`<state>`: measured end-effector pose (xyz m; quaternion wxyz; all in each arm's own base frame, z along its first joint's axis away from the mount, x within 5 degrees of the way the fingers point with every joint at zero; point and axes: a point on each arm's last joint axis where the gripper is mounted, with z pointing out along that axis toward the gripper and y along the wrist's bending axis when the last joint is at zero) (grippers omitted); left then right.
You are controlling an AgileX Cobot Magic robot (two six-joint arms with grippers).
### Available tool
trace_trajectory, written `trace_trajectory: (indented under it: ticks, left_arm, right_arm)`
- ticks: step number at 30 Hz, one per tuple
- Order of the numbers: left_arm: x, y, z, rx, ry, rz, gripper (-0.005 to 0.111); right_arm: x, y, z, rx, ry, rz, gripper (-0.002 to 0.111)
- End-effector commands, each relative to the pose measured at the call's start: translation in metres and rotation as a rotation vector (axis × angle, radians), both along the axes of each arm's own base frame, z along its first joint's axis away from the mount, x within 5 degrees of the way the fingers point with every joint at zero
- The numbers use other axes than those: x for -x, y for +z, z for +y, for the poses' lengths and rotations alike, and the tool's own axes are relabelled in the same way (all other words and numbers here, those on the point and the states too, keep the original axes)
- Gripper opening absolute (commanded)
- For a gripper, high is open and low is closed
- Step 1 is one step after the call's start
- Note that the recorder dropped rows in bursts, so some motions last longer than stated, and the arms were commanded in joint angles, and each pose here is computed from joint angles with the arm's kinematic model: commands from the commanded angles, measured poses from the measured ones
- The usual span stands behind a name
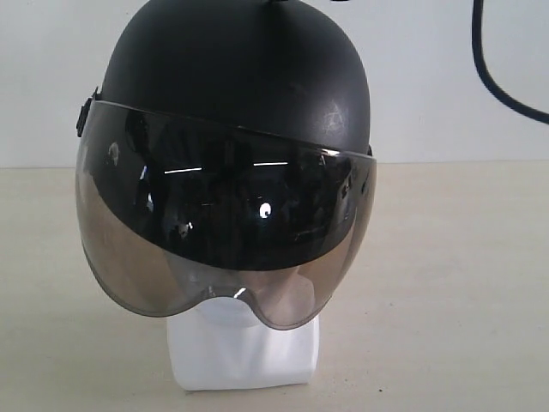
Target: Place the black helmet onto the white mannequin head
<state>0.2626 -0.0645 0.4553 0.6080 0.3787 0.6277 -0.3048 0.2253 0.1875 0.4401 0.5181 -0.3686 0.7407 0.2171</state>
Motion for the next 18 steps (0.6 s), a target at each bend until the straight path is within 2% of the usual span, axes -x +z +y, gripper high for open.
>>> trace_trajectory:
  ticks: [1, 6, 12, 18]
  left_arm:
    - [-0.006, 0.007, -0.004, 0.016, -0.098, 0.023, 0.004]
    - [-0.015, 0.007, -0.024, 0.014, -0.205, 0.042, 0.004]
    - [-0.020, 0.007, -0.062, -0.009, -0.327, 0.049, 0.004]
    - [-0.031, -0.008, -0.084, -0.018, -0.394, 0.077, 0.004]
  right_arm:
    - [0.014, 0.016, -0.012, -0.002, -0.001, -0.069, 0.000]
    - [0.026, 0.021, -0.019, -0.007, 0.002, -0.047, 0.000]
    - [0.032, 0.014, -0.020, 0.042, 0.043, 0.033, 0.000]
    - [0.038, 0.011, -0.018, 0.047, 0.090, 0.089, 0.000]
